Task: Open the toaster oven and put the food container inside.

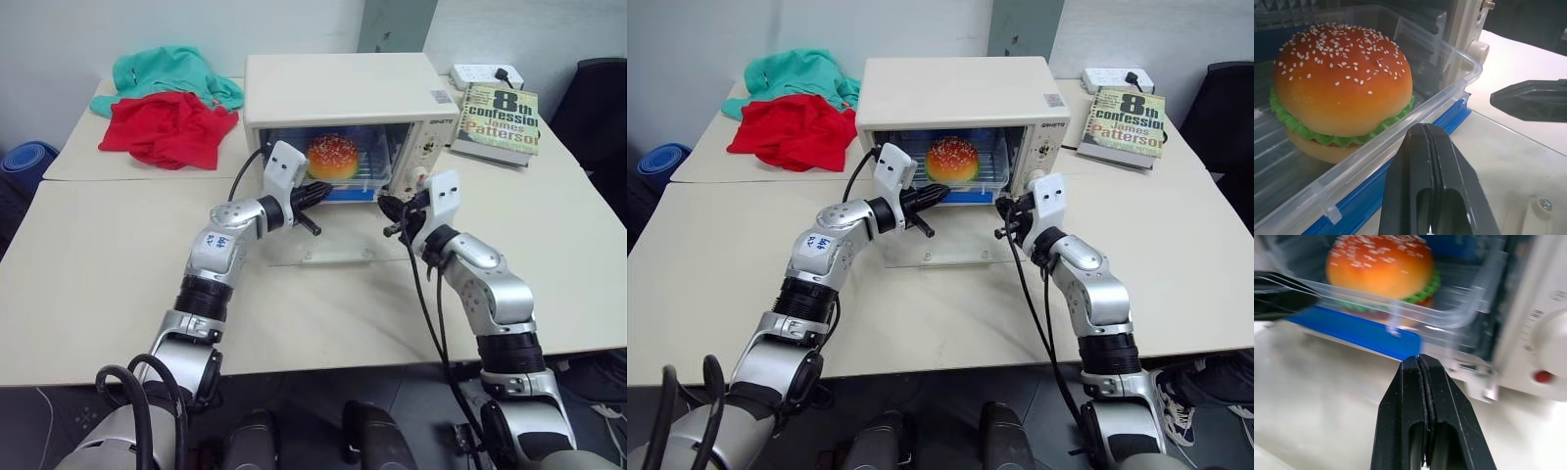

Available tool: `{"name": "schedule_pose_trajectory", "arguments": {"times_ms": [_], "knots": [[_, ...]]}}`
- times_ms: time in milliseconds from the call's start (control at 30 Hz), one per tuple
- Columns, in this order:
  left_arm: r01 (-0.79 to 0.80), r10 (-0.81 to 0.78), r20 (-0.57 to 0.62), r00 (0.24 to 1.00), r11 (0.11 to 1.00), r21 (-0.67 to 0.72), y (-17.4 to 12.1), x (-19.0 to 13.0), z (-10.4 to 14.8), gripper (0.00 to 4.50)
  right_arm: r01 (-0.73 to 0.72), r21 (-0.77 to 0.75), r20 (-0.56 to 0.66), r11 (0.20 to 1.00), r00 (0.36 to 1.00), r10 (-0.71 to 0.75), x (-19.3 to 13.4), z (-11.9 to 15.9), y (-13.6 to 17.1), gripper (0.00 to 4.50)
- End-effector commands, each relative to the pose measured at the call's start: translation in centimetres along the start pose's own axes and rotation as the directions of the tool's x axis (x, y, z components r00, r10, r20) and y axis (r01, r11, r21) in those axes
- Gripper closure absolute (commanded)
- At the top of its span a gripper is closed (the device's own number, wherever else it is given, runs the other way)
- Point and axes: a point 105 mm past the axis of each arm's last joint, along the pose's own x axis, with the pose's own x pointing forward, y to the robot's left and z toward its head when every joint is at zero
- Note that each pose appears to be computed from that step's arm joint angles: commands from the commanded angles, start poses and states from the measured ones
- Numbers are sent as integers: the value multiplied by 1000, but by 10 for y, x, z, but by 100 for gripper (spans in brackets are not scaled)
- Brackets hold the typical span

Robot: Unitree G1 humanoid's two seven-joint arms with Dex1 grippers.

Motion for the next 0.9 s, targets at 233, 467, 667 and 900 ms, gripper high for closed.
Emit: {"name": "schedule_pose_trajectory", "arguments": {"times_ms": [233,467,667,900], "knots": [[-83,80,63,995,996,34,18,10,23,450,43,-7,89,999,995,-42,48,30,-5,447],[-50,44,127,991,998,37,29,-14,47,432,35,-15,147,999,989,-32,33,46,-11,449],[139,-152,136,979,985,106,17,-90,68,274,-78,-37,110,996,991,81,-33,47,13,450],[283,-278,-51,959,938,202,1,-166,70,69,-81,8,-97,997,992,82,-108,9,32,450]]}}
